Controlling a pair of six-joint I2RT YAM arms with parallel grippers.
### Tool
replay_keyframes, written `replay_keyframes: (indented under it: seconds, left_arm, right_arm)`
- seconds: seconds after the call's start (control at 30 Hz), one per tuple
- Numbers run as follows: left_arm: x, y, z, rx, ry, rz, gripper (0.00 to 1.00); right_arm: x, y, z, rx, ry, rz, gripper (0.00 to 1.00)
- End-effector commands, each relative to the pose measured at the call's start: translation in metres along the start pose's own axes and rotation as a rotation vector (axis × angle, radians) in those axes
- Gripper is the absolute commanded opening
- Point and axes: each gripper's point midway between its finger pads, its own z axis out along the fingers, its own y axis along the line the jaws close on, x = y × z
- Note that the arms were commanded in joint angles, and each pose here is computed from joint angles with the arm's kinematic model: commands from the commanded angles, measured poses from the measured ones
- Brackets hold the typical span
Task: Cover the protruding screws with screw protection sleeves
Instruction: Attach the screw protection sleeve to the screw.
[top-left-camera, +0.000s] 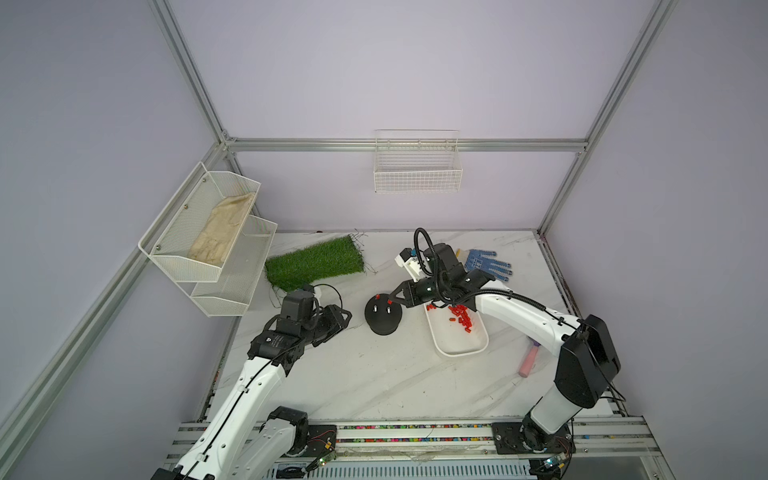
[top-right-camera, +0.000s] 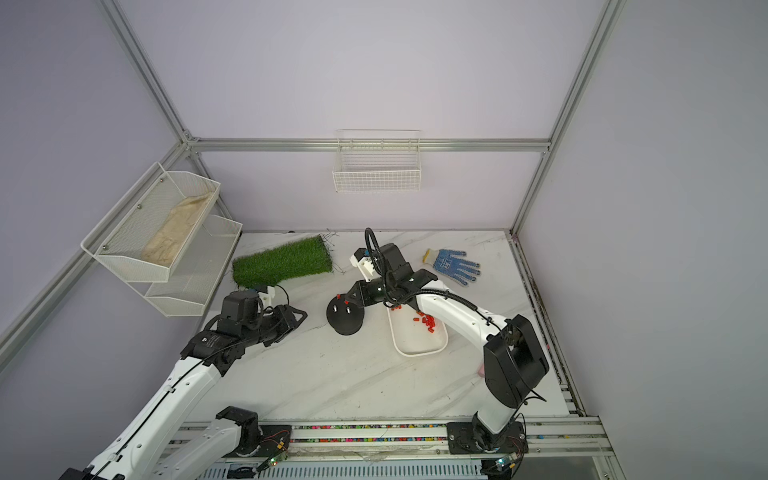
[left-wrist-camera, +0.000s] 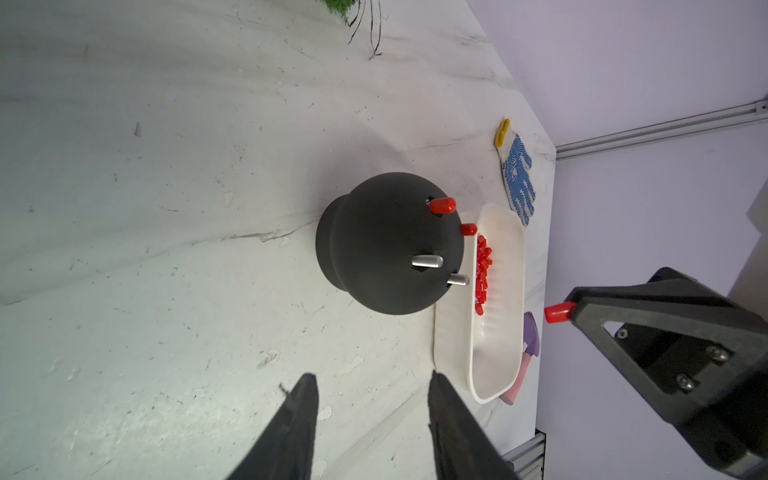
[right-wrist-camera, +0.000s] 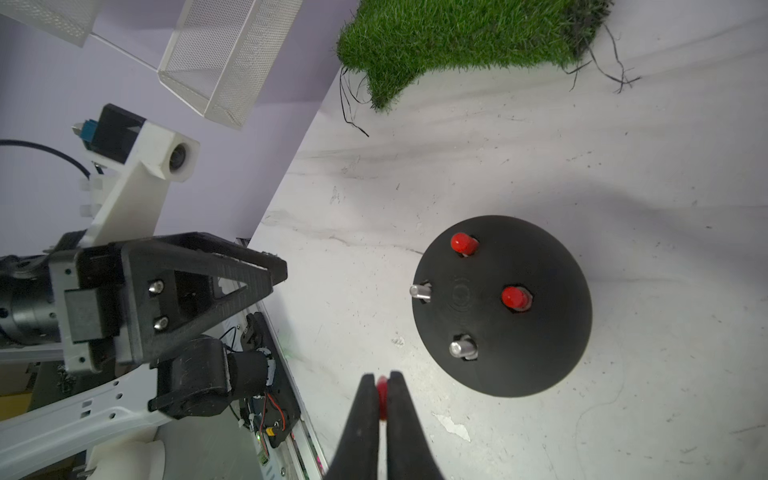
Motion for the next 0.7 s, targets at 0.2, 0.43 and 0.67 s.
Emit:
replay_keyframes:
  seconds: [0.2,0.43,0.67]
  left_arm:
    - [0.009,0.013,0.000,-0.018,0.011,-0.086,0.51]
    - [0.012,0.008,0.000,0.004,0.031,-0.101,0.56]
    - [0.013,0.007,0.005,0.012,0.052,-0.105,0.57]
  right_arm:
    - [-0.014,-0.004,0.016,0.110,-0.013,-0.061,0.09]
    - [-0.011,-0.005,0.032,0.163,0.023,-0.079,0.09]
    - [-0.005,-0.004,0.047,0.190,0.046,-0.110,0.09]
